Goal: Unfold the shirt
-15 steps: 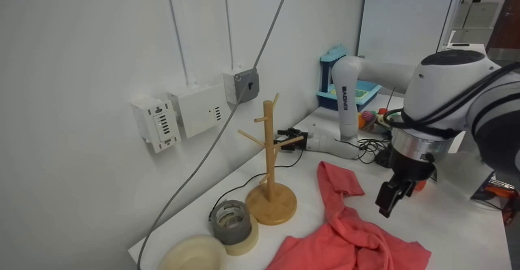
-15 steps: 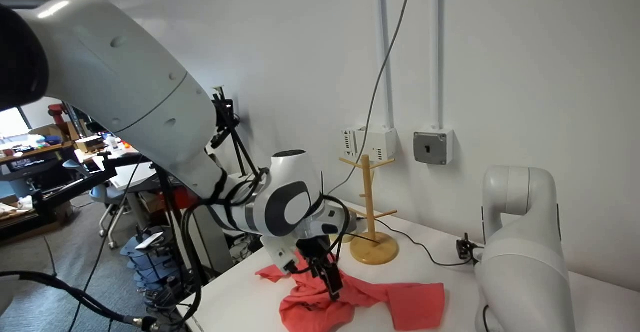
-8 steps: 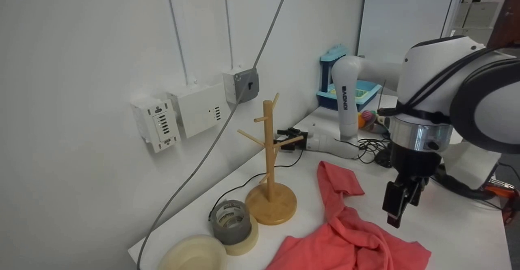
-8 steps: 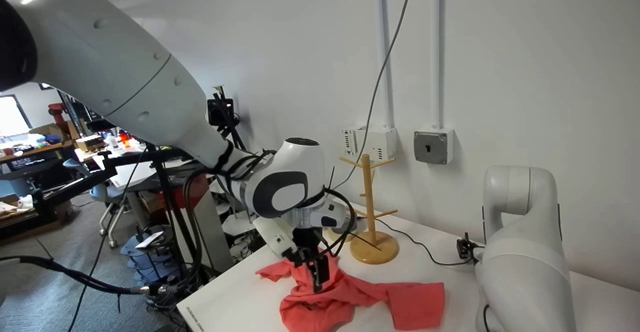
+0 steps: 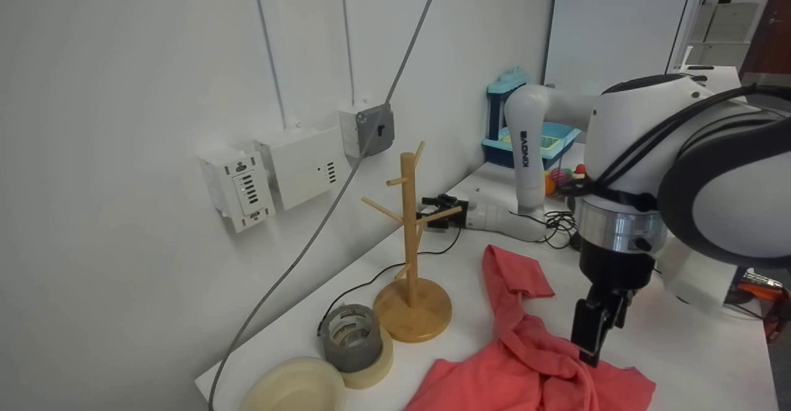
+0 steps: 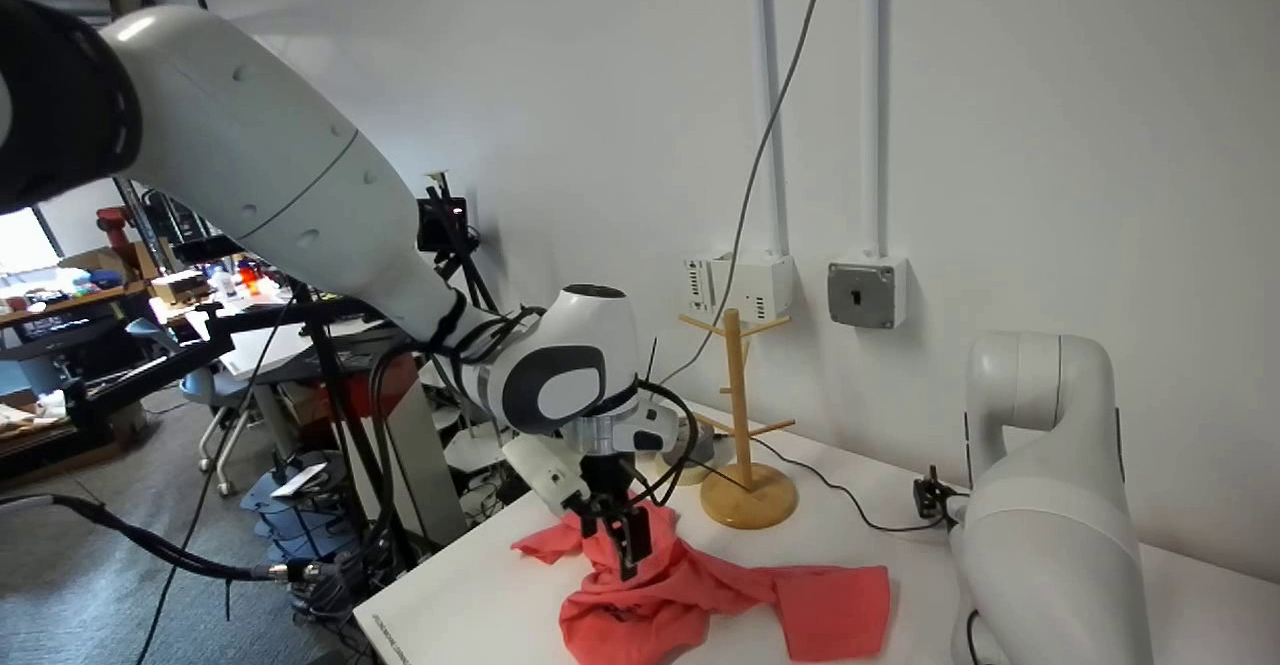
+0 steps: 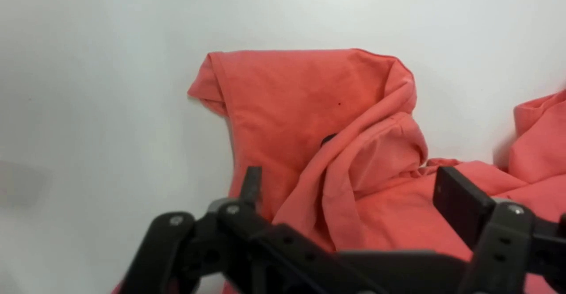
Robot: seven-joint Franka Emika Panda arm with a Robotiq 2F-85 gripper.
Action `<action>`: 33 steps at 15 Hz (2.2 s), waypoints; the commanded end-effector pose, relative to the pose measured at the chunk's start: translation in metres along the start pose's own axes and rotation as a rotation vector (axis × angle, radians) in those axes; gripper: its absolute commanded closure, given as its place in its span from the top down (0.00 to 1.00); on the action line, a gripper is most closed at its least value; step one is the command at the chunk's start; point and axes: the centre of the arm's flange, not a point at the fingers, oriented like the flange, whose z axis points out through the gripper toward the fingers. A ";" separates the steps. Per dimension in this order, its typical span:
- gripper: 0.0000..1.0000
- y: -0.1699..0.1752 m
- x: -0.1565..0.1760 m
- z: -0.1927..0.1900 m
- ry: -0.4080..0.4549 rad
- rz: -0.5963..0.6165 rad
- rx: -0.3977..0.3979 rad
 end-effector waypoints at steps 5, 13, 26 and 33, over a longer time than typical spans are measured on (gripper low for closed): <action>0.96 -0.020 0.025 0.029 0.026 -0.058 0.015; 0.90 -0.020 0.049 0.057 0.011 -0.062 0.029; 0.12 -0.014 0.055 0.071 -0.015 -0.026 0.029; 0.01 -0.023 0.036 0.029 0.033 -0.094 -0.015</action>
